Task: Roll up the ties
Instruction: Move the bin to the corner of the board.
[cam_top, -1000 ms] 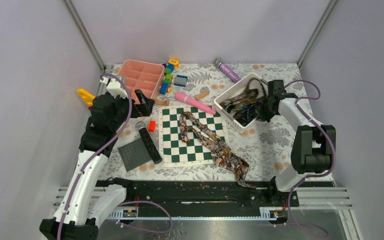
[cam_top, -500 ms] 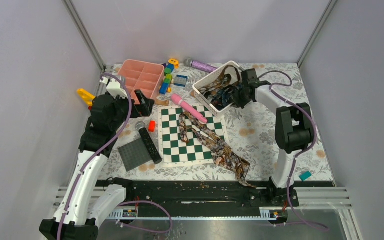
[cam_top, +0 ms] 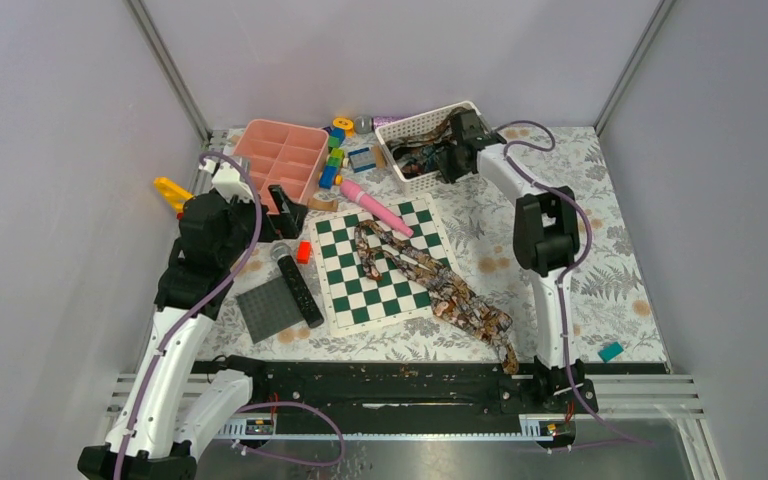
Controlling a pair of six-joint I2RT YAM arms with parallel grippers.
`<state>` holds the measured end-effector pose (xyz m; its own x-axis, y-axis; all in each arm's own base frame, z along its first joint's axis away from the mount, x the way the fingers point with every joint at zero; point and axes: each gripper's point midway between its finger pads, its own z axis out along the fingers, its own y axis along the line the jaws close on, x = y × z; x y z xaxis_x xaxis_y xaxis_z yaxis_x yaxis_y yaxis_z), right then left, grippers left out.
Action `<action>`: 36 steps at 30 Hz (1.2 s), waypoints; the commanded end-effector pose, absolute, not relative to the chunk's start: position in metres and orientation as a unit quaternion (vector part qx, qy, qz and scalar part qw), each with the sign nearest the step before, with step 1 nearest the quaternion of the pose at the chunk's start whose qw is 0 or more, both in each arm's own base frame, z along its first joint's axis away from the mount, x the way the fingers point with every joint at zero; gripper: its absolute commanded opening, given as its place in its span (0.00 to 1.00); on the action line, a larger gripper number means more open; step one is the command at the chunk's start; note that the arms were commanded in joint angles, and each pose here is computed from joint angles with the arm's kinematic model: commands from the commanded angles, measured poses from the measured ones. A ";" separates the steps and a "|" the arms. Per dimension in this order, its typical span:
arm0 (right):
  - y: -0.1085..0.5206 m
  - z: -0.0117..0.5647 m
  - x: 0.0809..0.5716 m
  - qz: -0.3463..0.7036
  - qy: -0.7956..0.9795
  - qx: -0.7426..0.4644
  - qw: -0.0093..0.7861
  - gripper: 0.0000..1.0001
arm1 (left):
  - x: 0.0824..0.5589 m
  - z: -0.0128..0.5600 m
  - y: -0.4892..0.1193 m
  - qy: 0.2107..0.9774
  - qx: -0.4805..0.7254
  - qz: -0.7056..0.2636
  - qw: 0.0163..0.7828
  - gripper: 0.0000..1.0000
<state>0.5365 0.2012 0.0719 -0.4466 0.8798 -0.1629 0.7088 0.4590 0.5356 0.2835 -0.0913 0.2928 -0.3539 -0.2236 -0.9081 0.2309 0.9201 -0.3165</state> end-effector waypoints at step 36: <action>0.147 0.093 0.256 0.148 0.950 0.178 0.209 0.80 | 0.287 0.251 -0.164 0.797 -0.036 -0.346 0.494 0.99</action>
<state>0.2780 0.1432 0.1017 -0.8328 0.4490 -0.3236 0.2893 0.8516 0.4370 0.2815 -0.1488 0.2297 -0.5532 -0.3562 -0.7530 0.2255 0.8062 -0.5470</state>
